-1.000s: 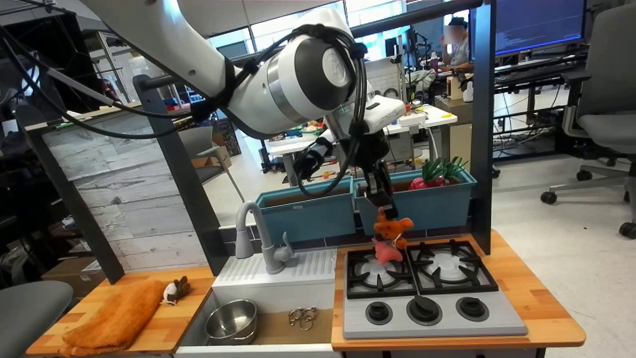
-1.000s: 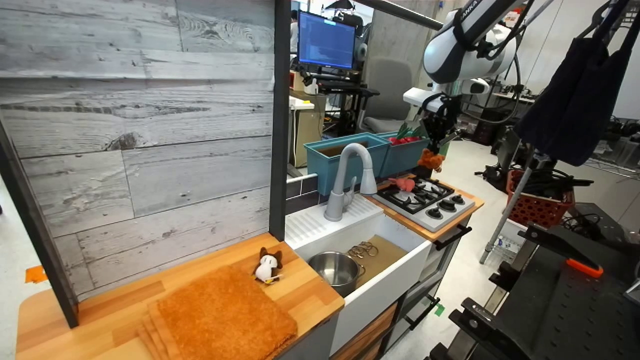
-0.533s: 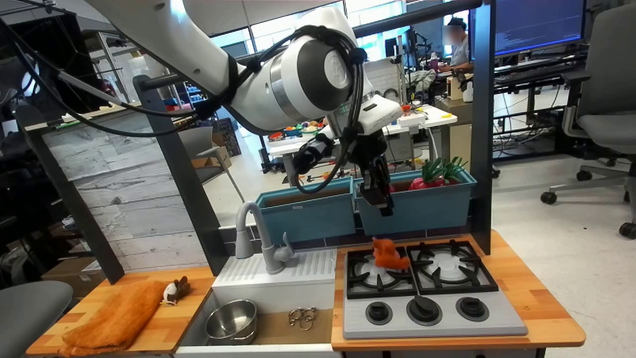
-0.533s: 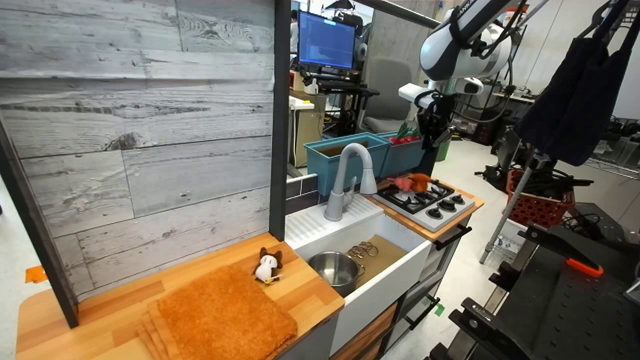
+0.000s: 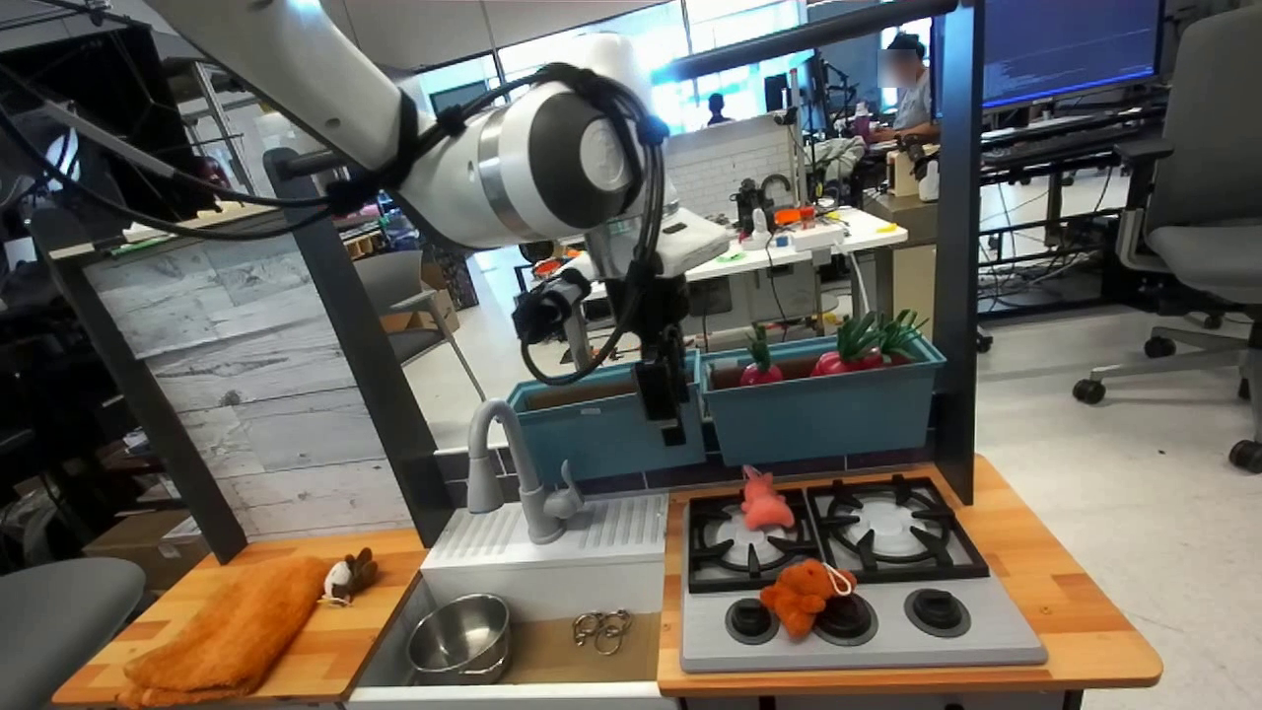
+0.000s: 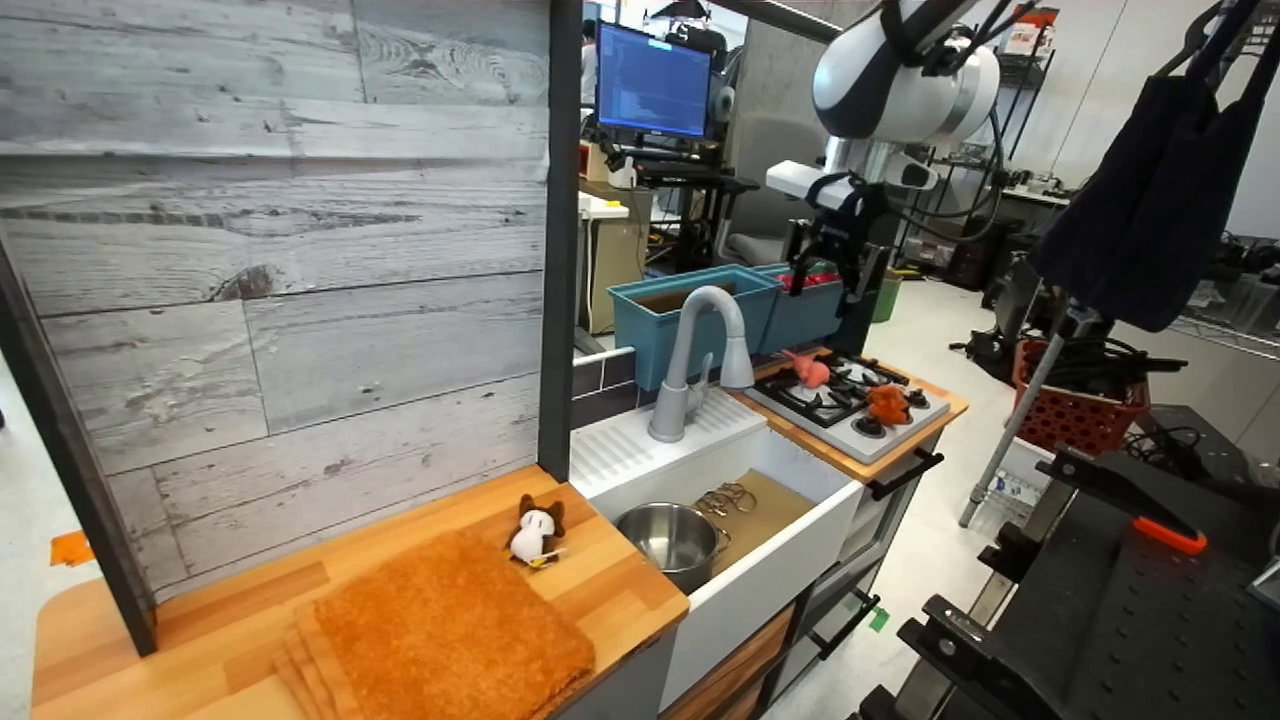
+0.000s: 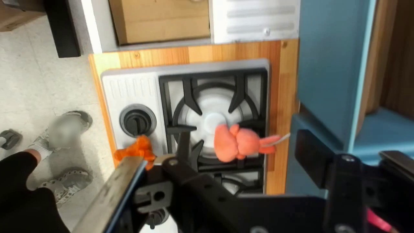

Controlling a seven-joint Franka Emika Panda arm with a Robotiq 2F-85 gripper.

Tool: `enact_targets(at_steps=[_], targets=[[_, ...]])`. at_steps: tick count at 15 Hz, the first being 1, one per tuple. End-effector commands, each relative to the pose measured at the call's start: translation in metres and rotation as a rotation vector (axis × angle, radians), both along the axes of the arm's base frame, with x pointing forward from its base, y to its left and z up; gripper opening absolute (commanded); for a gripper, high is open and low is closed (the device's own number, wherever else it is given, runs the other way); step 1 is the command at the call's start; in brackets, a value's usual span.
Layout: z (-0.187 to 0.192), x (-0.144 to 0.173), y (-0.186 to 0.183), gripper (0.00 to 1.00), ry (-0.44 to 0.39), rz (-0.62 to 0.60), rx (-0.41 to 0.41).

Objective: Wipe the counter with the towel, then pick up the plush toy from the sink and put them on the stove and counter

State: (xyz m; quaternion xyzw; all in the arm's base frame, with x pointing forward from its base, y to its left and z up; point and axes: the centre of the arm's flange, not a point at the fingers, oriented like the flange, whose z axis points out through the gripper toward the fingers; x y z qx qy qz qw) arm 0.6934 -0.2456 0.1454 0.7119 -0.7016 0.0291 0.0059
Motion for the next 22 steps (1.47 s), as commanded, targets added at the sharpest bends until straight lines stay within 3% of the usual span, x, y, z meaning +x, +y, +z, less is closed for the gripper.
enact_targets(at_steps=[1,7,13,14,16,22], targets=[[0.031,-0.034,0.063,1.00,0.047,0.176,0.085],[0.083,-0.071,0.143,1.00,0.096,0.510,0.158],[0.153,-0.120,0.200,1.00,0.268,0.798,0.255],[0.122,-0.093,0.188,1.00,0.221,0.723,0.236],[0.136,-0.097,0.193,1.00,0.219,0.734,0.239],[0.118,-0.098,0.188,1.00,0.239,0.722,0.244]])
